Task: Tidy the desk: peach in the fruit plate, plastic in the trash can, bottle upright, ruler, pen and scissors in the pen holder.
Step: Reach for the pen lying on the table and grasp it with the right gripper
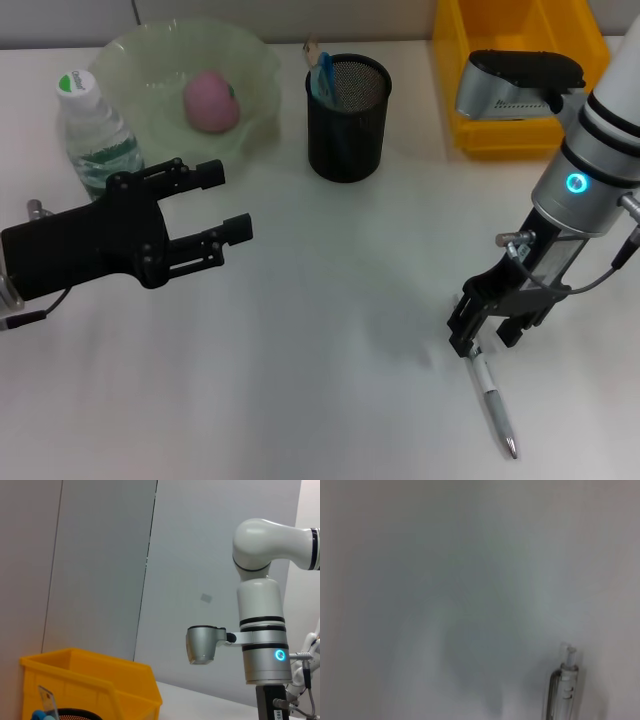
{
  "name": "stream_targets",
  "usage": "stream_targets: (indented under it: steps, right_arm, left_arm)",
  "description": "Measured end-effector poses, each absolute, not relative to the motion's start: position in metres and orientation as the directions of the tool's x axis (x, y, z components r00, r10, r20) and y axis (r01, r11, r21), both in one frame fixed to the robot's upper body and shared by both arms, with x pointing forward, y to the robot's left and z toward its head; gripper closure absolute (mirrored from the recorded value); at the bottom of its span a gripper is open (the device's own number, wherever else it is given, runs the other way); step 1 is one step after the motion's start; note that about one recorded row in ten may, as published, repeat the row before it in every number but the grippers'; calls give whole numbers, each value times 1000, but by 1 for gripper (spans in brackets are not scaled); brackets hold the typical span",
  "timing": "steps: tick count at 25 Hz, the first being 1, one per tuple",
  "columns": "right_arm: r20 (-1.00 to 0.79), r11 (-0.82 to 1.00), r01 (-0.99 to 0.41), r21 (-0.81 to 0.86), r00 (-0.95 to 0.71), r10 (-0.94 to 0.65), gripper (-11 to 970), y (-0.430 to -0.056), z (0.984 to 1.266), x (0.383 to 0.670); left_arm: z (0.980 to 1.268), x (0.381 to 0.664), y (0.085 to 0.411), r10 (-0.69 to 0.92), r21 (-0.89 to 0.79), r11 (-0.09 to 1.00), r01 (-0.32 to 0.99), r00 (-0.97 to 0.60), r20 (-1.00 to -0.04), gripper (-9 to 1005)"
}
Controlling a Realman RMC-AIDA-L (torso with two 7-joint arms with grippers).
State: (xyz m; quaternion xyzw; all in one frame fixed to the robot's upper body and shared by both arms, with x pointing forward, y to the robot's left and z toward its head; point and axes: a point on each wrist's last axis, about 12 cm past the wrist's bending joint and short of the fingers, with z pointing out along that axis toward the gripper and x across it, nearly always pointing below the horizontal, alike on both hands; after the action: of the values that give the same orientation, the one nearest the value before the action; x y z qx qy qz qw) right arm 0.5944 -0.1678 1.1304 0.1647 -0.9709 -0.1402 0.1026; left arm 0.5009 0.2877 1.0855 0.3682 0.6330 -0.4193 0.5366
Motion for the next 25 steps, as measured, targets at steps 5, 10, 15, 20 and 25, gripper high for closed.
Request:
stream_targets:
  steps: [5, 10, 15, 20, 25]
  right_arm:
    - [153, 907, -286, 310, -926, -345, 333, -168, 1130, 594]
    - [145, 907, -288, 307, -928, -344, 333, -167, 1130, 596]
    - [141, 906, -297, 301, -926, -350, 333, -165, 1133, 598]
    - [143, 913, -316, 259, -922, -360, 334, -165, 1137, 601]
    - [118, 914, -320, 251, -927, -356, 333, -164, 1139, 605]
  left_arm:
    - [1085, 501, 287, 16, -134, 377, 917, -151, -988, 273]
    - [1086, 502, 287, 17, -131, 374, 918, -148, -989, 273]
    - [1086, 503, 286, 17, -130, 375, 918, -147, -989, 273]
    - [1087, 504, 287, 10, -127, 384, 914, -142, -990, 273]
    - [1087, 505, 287, 11, -126, 393, 911, -141, -990, 272]
